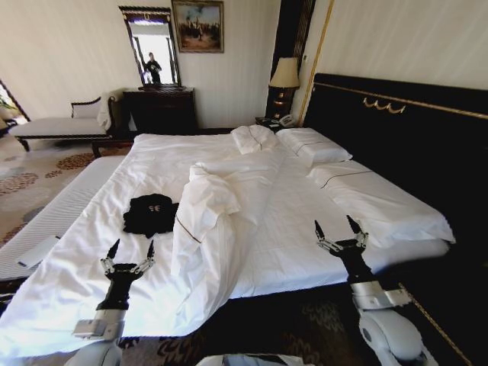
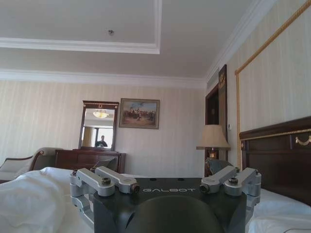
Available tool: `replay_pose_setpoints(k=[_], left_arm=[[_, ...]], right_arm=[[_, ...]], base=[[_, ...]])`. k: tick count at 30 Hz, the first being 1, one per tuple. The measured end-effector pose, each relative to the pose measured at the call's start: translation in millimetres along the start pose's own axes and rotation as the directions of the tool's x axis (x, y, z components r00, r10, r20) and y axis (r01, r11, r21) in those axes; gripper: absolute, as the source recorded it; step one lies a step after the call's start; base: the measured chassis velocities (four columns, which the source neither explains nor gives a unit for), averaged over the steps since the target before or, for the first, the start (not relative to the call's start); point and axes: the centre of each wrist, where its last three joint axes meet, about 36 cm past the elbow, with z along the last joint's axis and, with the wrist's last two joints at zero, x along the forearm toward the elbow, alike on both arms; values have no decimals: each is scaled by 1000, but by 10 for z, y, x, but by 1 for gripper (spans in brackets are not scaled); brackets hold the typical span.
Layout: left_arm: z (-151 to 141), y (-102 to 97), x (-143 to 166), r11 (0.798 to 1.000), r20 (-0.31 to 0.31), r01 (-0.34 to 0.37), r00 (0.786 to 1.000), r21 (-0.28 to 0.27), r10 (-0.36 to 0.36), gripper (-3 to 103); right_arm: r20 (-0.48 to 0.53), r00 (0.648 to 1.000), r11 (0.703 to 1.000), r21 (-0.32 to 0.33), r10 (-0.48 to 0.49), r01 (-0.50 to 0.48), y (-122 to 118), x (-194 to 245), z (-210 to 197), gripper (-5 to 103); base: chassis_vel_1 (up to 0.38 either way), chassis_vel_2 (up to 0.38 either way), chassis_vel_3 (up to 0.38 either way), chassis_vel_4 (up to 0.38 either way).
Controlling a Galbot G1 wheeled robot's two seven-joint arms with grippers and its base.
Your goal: Fold the clothes on the bed.
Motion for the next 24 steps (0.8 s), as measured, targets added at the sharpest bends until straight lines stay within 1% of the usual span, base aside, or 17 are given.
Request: replay_pose_setpoints(k=[3,4,6,7,8,11,13,14,15,16,17,18,19,21,22,23,24], left_arm=[[-32,40,20,1000,1,8,1000,-7,-8,100],[-32,40,20,1000,1,8,1000,-7,-8,100],[-47,76,36,1000,0,17,1000,-14,-17,100],[-60,130,55,999,-1,30,1000,-23,-30,100],[-60,130,55,999,-1,30,1000,-23,-30,100],[-95,223,87,998,2,51,999,-43,-51,100],[-114,247,103,997,4,58,998,-50,-58,100],[-114,247,103,997,4,58,998,-50,-58,100],[-130,258,118,997,6,63,998,-54,-63,100],[-136,262,126,996,6,65,998,-56,-65,100],[-153,268,144,996,6,69,998,-60,-69,100],[-153,268,144,996,6,69,998,-60,-69,100],[-166,274,159,995,7,72,997,-64,-71,100],[-193,297,178,994,8,76,997,-75,-76,100],[-193,297,178,994,8,76,997,-75,-76,100],[-205,309,181,994,9,78,997,-80,-77,100],[-211,318,183,993,10,79,997,-83,-79,100]], right_arm=[[-12,1000,998,-61,-20,19,-48,-198,-83,100],[-12,1000,998,-61,-20,19,-48,-198,-83,100],[-25,999,993,-113,-27,24,-82,-289,-101,100],[-42,999,983,-185,-31,22,-130,-393,-110,100],[-42,999,983,-185,-31,22,-130,-393,-110,100],[-88,995,955,-295,-34,7,-205,-552,-121,100],[-109,993,941,-338,-46,6,-209,-612,-144,100],[-109,993,941,-338,-46,6,-209,-612,-144,100],[-124,991,927,-375,-57,6,-200,-657,-166,100],[-129,990,922,-388,-63,8,-192,-675,-174,100],[-137,987,905,-426,-80,14,-162,-727,-202,100],[-137,987,905,-426,-80,14,-162,-727,-202,100],[-142,986,889,-458,-92,17,-135,-762,-221,100],[-163,979,839,-544,-121,13,-55,-818,-272,100],[-163,979,839,-544,-121,13,-55,-818,-272,100],[-173,976,814,-580,-132,7,-22,-841,-296,100],[-180,974,802,-598,-137,3,-4,-851,-308,100]], base=[[0,0,0,0],[0,0,0,0],[0,0,0,0],[0,0,0,0],[0,0,0,0],[0,0,0,0],[0,0,0,0],[0,0,0,0],[0,0,0,0],[0,0,0,0],[0,0,0,0],[0,0,0,0],[0,0,0,0],[0,0,0,0],[0,0,0,0],[0,0,0,0],[0,0,0,0]])
